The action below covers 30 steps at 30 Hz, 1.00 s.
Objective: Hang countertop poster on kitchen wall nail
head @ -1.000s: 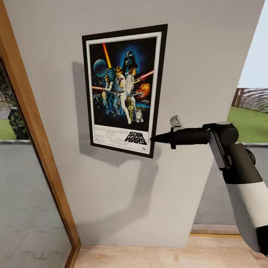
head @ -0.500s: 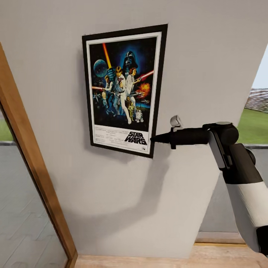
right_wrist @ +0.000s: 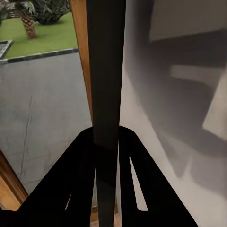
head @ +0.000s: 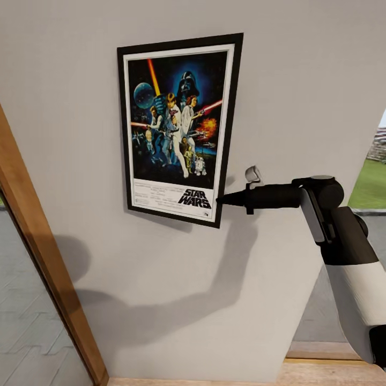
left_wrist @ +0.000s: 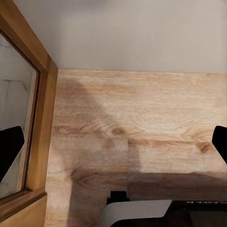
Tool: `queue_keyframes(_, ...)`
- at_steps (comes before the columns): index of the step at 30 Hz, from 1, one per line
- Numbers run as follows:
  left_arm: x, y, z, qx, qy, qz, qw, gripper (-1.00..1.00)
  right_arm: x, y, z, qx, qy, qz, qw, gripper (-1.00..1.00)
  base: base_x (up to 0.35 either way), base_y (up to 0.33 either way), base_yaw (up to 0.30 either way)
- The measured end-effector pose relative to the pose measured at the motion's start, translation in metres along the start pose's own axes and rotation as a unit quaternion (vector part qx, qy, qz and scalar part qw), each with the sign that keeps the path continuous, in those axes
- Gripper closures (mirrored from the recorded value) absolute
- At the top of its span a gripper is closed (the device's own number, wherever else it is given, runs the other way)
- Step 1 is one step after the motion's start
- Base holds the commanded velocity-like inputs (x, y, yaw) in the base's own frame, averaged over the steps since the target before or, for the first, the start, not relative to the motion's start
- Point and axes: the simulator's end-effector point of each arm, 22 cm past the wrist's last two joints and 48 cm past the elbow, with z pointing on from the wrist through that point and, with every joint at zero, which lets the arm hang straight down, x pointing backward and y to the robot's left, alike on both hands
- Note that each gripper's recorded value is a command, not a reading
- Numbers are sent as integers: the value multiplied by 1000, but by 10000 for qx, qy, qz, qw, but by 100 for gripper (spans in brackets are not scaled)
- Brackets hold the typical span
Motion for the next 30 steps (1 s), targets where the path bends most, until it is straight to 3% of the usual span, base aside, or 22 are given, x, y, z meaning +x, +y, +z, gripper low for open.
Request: queue_keyframes(30, -1, 0, 0, -2, -11, -1, 10000, -100, 1, 0, 0, 1, 1, -8, 10000, 100, 0, 0, 0)
